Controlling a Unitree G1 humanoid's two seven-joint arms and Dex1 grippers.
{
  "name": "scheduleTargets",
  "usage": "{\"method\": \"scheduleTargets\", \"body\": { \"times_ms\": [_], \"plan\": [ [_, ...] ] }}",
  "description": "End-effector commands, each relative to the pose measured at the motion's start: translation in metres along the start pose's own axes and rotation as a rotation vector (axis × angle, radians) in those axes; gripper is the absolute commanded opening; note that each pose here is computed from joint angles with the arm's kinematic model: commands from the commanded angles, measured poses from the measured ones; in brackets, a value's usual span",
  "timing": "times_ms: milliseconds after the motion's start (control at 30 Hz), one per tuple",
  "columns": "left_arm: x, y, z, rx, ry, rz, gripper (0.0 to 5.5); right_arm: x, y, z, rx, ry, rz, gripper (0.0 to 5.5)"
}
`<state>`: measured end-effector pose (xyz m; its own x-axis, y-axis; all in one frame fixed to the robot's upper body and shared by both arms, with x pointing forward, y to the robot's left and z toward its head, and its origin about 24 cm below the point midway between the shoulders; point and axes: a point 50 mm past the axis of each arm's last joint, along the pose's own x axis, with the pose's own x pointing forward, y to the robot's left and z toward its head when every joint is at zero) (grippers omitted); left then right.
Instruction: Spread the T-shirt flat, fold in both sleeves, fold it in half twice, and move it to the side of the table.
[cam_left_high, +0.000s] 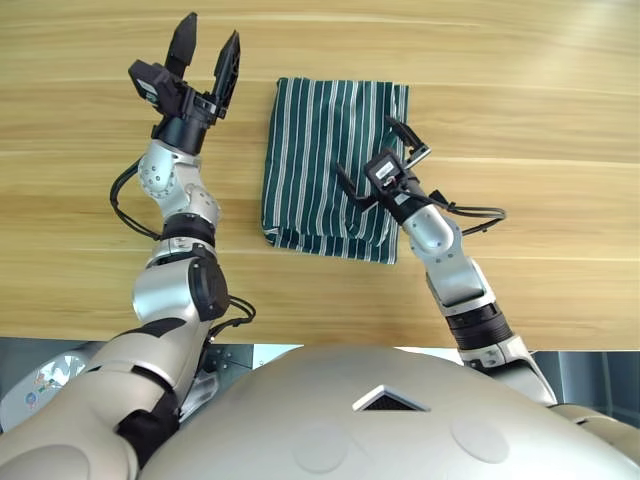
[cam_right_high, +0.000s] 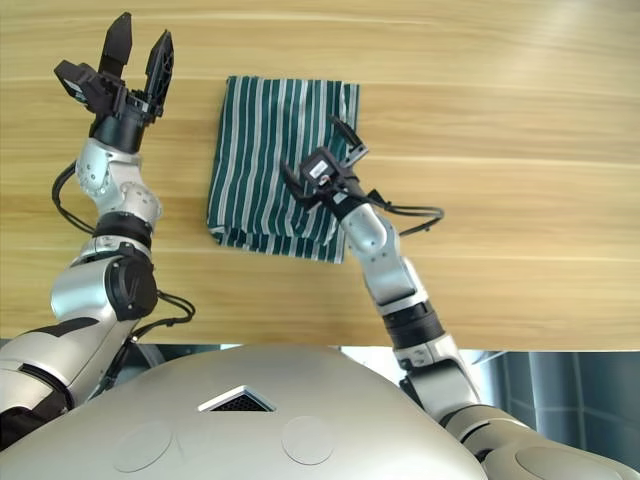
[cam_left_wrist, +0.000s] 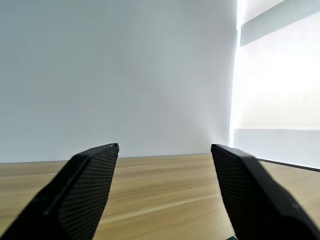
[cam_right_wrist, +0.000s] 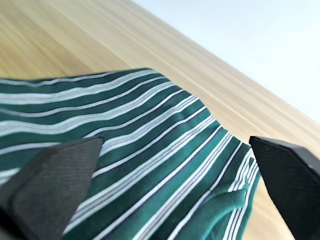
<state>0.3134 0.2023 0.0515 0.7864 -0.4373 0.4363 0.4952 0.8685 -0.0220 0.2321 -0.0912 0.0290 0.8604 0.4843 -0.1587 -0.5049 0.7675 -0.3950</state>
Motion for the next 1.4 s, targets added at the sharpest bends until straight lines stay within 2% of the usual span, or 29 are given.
{"method": "scheduleTargets", "body": {
  "times_ms": [33, 133, 200, 267, 333, 400, 533, 667, 867, 1000, 1400],
  "plan": [
    [0.001, -0.001, 0.009, 0.112, -0.011, -0.058, 3.44, -0.009, -0.017, 0.020, -0.061, -0.108, 0.026, 5.36],
    [-0.002, 0.001, 0.032, 0.329, -0.024, -0.249, 3.44, -0.021, -0.074, 0.036, -0.226, -0.185, -0.036, 5.36],
    [-0.011, 0.002, 0.056, 0.485, 0.008, -0.464, 3.44, -0.039, -0.117, 0.043, -0.365, -0.185, -0.037, 5.36],
    [-0.025, -0.002, 0.080, 0.638, 0.056, -0.651, 3.44, -0.058, -0.147, 0.045, -0.479, -0.161, -0.004, 5.36],
    [-0.040, -0.012, 0.101, 0.716, 0.104, -0.815, 3.44, -0.073, -0.168, 0.041, -0.550, -0.108, 0.018, 5.36],
    [-0.055, -0.019, 0.107, 0.772, 0.216, -0.961, 3.44, -0.088, -0.175, 0.031, -0.614, -0.045, 0.105, 5.36],
    [-0.090, -0.017, 0.090, 0.780, 0.527, -1.189, 3.44, -0.126, -0.165, -0.005, -0.685, 0.162, 0.442, 5.36],
    [-0.112, -0.008, 0.069, 0.834, 0.747, -1.307, 3.44, -0.145, -0.131, -0.019, -0.627, 0.187, 0.750, 5.36],
    [-0.103, -0.018, 0.053, 0.893, 0.722, -1.335, 3.44, -0.133, -0.094, -0.030, -0.570, 0.140, 0.910, 5.36],
    [-0.100, -0.015, 0.042, 0.951, 0.749, -1.343, 3.44, -0.118, -0.075, -0.039, -0.558, 0.108, 0.892, 5.36],
    [-0.103, -0.043, 0.024, 0.897, 0.669, -1.405, 3.44, -0.083, -0.056, -0.040, -0.620, 0.028, 0.852, 5.36]
  ]
}}
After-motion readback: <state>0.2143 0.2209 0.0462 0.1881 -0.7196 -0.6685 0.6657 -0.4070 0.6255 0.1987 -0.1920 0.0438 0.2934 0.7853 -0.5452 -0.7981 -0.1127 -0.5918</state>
